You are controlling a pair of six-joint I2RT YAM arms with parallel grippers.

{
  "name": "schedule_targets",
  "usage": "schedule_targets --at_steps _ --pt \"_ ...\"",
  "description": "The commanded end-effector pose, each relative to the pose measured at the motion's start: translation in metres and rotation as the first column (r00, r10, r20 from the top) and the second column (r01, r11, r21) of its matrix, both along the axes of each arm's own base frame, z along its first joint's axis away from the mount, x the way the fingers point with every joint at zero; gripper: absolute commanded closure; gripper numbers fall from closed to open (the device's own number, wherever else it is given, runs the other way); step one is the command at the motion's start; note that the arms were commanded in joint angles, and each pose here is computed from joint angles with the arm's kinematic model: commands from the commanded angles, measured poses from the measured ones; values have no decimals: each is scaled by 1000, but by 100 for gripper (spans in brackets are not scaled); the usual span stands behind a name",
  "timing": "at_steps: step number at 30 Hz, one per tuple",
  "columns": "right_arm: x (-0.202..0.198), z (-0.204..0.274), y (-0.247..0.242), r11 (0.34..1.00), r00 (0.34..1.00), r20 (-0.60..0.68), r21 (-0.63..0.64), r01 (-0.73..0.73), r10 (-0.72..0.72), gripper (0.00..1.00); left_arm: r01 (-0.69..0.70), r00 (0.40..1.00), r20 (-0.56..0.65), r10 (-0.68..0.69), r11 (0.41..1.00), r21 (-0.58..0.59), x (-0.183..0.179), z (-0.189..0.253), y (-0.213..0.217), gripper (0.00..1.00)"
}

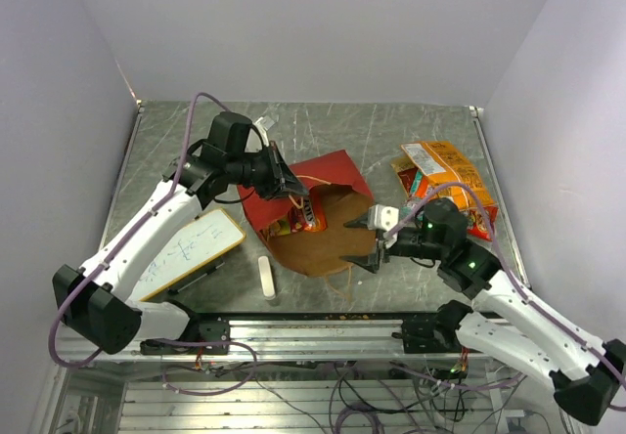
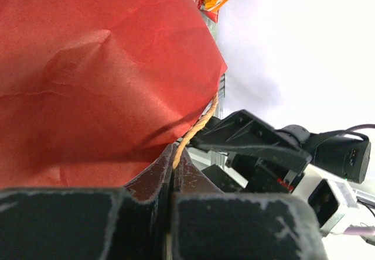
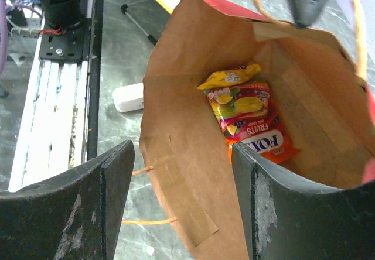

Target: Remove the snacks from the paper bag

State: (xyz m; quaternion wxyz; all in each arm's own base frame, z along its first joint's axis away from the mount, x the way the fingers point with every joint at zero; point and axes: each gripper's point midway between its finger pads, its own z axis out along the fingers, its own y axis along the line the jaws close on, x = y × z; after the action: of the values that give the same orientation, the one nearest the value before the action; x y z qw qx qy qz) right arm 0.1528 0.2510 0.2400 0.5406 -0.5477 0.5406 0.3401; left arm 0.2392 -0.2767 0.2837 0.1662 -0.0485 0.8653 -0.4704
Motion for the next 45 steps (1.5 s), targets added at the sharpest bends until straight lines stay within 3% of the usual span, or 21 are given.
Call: schedule_targets --at_steps 1,3,10,14,24,27,35,41,45 --pt "-2 -6 18 996 989 120 -28 -83 86 34 -17 999 29 17 1000 -15 10 11 -5 93" --pt "-2 -18 28 991 978 163 -71 -116 127 35 -20 1000 21 21 1000 -18 9 10 -4 93" --pt "32 -64 65 976 928 361 -218 -13 93 34 -29 1000 8 29 999 29 9 8 1 93" --pt "64 -90 77 969 914 406 -228 90 11 32 -24 1000 -5 24 999 41 8 7 0 93" --pt "114 -139 100 929 857 512 -339 149 50 29 -29 999 -25 31 997 68 8 -2 4 93" --pt "132 -144 106 925 864 503 -333 180 13 28 -12 1000 -20 14 996 83 8 1 3 93" --pt "145 -181 122 907 860 499 -403 125 103 27 18 1000 -13 -16 990 141 12 -2 5 93" --pt "156 -190 138 921 872 480 -374 106 94 28 3 1000 -18 0 988 151 12 -3 10 93" --pt "169 -194 148 923 871 486 -363 126 73 37 -18 1000 -3 19 984 178 22 1 20 93"
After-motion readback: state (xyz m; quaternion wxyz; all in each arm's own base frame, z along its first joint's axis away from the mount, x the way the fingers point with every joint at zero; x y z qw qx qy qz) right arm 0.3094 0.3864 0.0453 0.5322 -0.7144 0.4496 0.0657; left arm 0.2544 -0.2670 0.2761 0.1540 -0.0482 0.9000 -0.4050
